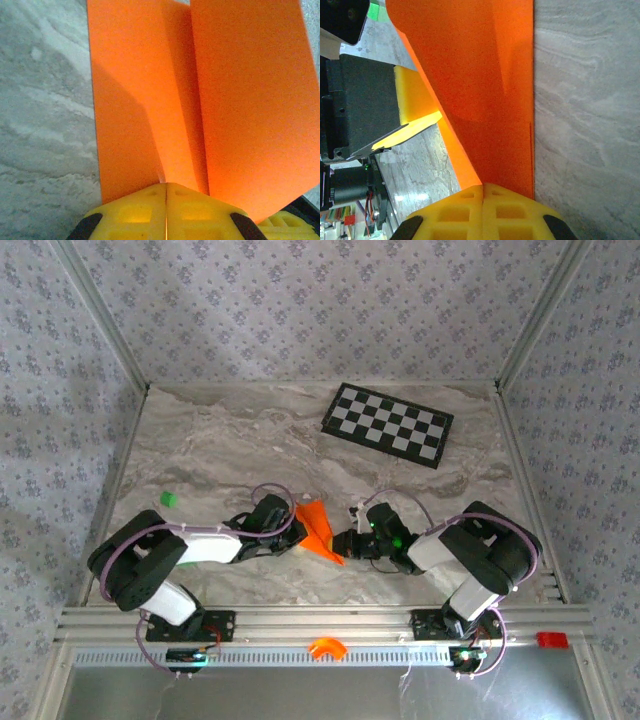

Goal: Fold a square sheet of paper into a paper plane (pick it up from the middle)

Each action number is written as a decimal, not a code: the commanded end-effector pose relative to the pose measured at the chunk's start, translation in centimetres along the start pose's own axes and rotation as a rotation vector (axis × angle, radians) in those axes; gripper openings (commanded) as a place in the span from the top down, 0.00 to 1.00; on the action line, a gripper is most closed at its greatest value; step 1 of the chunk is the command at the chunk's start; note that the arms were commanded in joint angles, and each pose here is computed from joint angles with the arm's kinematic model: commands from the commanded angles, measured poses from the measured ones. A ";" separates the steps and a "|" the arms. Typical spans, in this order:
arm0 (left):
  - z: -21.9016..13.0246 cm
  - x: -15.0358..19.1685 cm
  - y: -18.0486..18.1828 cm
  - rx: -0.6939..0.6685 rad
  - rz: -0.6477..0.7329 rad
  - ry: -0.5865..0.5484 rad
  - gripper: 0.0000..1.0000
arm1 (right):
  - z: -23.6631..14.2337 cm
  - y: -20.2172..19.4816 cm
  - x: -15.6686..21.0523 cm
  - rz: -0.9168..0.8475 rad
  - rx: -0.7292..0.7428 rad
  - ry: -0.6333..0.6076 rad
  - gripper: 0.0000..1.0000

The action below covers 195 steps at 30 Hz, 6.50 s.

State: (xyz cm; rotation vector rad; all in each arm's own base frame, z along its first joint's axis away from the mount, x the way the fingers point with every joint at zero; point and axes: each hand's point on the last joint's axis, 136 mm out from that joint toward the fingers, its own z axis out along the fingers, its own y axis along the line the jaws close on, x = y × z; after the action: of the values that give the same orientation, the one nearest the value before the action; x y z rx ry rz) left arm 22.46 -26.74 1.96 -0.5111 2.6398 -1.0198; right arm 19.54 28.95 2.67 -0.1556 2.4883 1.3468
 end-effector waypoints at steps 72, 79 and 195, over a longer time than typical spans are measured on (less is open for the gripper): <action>1.5 -1.1 -4.2 0.169 0.043 -0.041 0.90 | 0.3 -3.2 2.0 0.203 0.034 0.103 1.00; 1.8 -1.2 -4.6 0.168 0.049 -0.036 0.91 | 0.3 -3.4 2.1 0.208 0.042 0.106 1.00; 4.5 0.7 0.6 -0.038 0.035 0.072 0.94 | -3.2 -3.0 7.1 0.150 0.224 0.310 0.90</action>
State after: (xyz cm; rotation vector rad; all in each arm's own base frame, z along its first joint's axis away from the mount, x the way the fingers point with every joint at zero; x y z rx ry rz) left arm 25.47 -31.62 2.23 -0.3894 2.5932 -1.1557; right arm 15.41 26.80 1.85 -0.1508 2.7787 1.2727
